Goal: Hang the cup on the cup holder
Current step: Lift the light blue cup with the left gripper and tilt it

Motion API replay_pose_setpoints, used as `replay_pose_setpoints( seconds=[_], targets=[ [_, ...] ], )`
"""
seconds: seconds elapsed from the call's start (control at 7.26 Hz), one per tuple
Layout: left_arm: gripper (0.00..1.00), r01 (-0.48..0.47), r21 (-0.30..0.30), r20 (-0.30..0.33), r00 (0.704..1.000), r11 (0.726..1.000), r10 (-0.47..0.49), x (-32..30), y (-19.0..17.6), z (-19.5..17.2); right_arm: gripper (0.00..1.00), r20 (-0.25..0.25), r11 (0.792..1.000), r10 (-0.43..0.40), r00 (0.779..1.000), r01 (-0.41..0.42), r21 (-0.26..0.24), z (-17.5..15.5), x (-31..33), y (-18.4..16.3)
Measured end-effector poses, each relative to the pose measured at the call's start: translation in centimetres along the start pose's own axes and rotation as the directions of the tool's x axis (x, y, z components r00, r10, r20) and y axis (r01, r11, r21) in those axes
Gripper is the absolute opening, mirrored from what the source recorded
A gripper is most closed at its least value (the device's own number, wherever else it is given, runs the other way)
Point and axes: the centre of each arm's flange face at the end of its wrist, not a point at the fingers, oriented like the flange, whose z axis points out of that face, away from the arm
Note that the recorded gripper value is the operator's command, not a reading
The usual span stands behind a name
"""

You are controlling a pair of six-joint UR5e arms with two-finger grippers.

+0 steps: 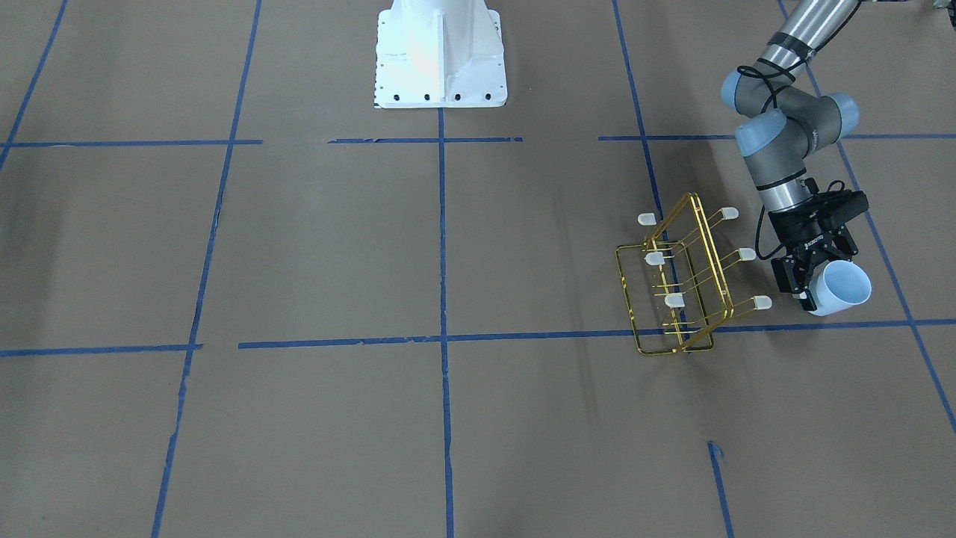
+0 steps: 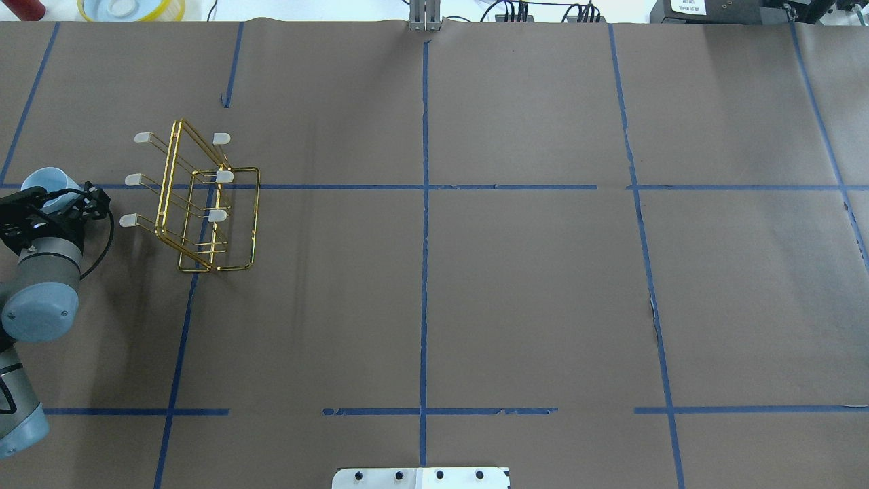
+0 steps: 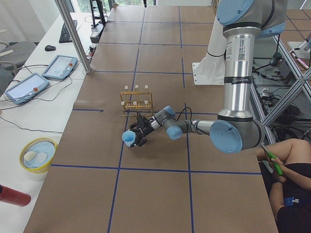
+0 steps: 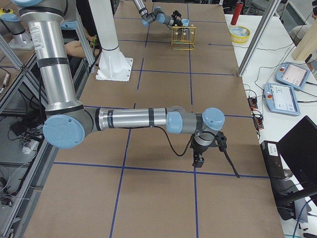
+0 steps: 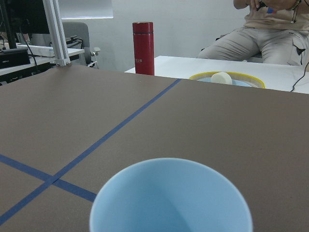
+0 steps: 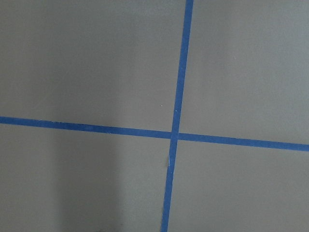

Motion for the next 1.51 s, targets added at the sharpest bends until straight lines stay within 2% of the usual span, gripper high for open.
replay_pose_setpoints(
  seconds=[0.55, 0.69, 0.83, 0.96, 1.24, 1.51],
  targets=[
    [1.00, -0.014, 0.019, 0.009, 1.000, 1.000, 0.014, -0.4, 0.3, 0.3, 1.00, 0.000, 1.000, 0.000, 1.000, 0.000, 0.000, 0.0, 0.0, 0.0],
    [0.79, -0.018, 0.023, 0.014, 1.000, 1.000, 0.017, -0.6, 0.4, 0.5, 1.00, 0.000, 1.000, 0.000, 1.000, 0.000, 0.000, 0.0, 0.0, 0.0],
    [0.38, -0.020, 0.028, 0.016, 1.000, 0.999, 0.019, -0.8, 0.5, 0.7, 1.00, 0.000, 1.000, 0.000, 1.000, 0.000, 0.000, 0.0, 0.0, 0.0],
    [0.01, -0.013, 0.029, 0.016, 1.000, 0.999, 0.013, -0.8, 0.5, 0.7, 1.00, 0.000, 1.000, -0.001, 1.000, 0.001, 0.001, 0.0, 0.0, 0.0],
    [0.00, 0.035, 0.040, 0.012, 0.999, 0.999, -0.036, -0.5, -1.2, 0.7, 1.00, 0.000, 1.000, 0.000, 1.000, 0.000, 0.000, 0.0, 0.0, 0.0],
    [0.00, 0.084, 0.008, -0.003, 0.996, 0.996, -0.084, -1.6, -7.1, -0.2, 1.00, 0.000, 1.000, -0.001, 1.000, 0.001, 0.001, 0.0, 0.0, 0.0]
  ],
)
